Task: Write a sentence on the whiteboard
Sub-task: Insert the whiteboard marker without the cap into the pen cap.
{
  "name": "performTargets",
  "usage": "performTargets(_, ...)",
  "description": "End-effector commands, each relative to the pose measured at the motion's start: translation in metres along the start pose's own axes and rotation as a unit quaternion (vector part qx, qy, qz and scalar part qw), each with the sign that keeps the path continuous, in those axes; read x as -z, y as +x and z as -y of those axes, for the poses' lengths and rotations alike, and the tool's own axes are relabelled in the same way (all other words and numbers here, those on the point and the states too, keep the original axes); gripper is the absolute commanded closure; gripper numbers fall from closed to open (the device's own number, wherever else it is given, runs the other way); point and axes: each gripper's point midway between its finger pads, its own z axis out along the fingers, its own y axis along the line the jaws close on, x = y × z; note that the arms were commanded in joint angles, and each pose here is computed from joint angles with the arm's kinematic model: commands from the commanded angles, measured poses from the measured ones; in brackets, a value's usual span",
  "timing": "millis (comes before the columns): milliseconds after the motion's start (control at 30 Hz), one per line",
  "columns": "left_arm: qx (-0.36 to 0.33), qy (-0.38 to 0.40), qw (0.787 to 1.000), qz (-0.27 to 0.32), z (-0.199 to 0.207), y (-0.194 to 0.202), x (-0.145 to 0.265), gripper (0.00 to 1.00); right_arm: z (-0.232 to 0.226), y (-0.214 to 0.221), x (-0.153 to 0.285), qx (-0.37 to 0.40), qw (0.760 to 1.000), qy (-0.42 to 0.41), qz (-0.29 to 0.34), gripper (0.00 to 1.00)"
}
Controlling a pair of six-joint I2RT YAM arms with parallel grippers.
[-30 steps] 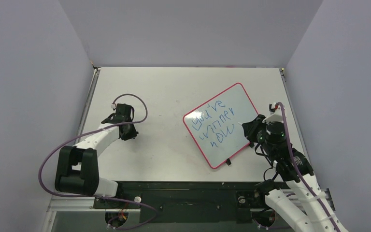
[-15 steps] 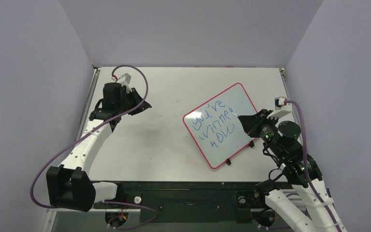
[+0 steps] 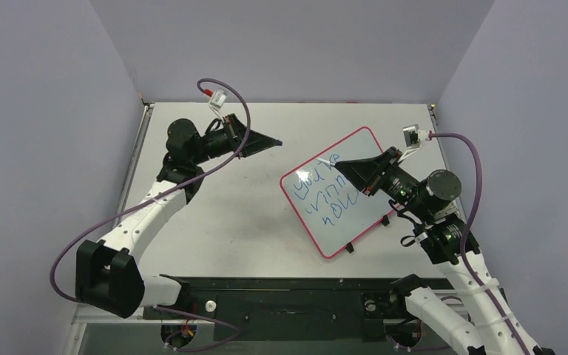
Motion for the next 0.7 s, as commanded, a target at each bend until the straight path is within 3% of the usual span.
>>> performTargets(0,-0.031,0.163,0.986,-0.032,0.069,0.006,-0.012,1.00,-0.046,-0.024,-0.005,0.003,0.994,-0.109,0.020,1.00)
performTargets(300,-0.007,0.238,0.970,-0.038,0.089,0.017,-0.026,1.00,-0.037,-0.029,-0.019,-0.001,0.995,-0.094,0.025,1.00)
performTargets(667,0.012,0.259,0.965,-0.040,0.097,0.020,-0.029,1.00,-0.025,-0.031,-0.029,-0.001,0.997,-0.072,0.029,1.00)
